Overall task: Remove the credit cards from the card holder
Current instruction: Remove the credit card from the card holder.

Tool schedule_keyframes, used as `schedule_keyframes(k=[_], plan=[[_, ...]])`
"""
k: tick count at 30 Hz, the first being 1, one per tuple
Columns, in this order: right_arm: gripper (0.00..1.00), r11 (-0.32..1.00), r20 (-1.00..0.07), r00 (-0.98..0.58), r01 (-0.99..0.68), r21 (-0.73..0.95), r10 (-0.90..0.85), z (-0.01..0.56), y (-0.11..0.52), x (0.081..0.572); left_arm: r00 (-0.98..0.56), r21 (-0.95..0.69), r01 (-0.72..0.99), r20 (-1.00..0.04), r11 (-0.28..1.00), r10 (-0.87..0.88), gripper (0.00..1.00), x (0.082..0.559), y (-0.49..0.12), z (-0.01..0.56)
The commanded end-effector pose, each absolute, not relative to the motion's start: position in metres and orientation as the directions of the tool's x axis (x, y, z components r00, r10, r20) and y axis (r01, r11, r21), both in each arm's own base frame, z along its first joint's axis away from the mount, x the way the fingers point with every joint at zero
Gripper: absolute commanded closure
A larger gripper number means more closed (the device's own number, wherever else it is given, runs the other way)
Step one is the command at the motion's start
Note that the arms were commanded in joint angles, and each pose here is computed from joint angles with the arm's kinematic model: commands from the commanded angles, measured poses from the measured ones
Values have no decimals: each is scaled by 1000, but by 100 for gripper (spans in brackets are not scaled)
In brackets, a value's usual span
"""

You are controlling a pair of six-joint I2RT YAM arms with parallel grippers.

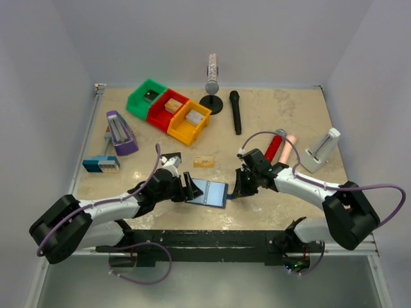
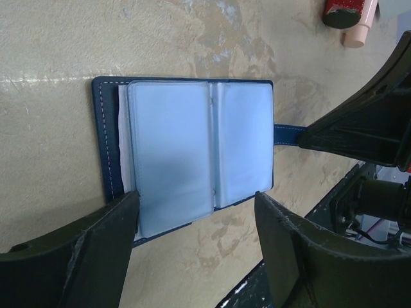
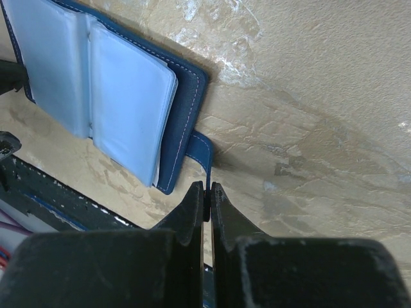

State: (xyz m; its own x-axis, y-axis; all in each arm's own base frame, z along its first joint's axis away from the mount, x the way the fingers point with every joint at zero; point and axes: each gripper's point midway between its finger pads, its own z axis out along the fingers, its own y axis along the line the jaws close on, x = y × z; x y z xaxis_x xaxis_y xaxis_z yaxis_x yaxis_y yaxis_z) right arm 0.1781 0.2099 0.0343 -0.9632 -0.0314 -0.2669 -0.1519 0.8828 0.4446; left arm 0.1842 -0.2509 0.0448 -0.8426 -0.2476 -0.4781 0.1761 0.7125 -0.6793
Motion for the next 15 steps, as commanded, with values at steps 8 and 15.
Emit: schedule_keyframes(k=[8, 15], plan=[[100, 866, -285, -958, -172, 469, -37, 42, 218, 182, -810, -669, 202, -524, 715, -261, 24, 192, -250, 53], [100, 863, -281, -959, -176, 474, -42, 41, 221, 183, -834, -687, 223, -501, 692, -229, 24, 187, -262, 52]])
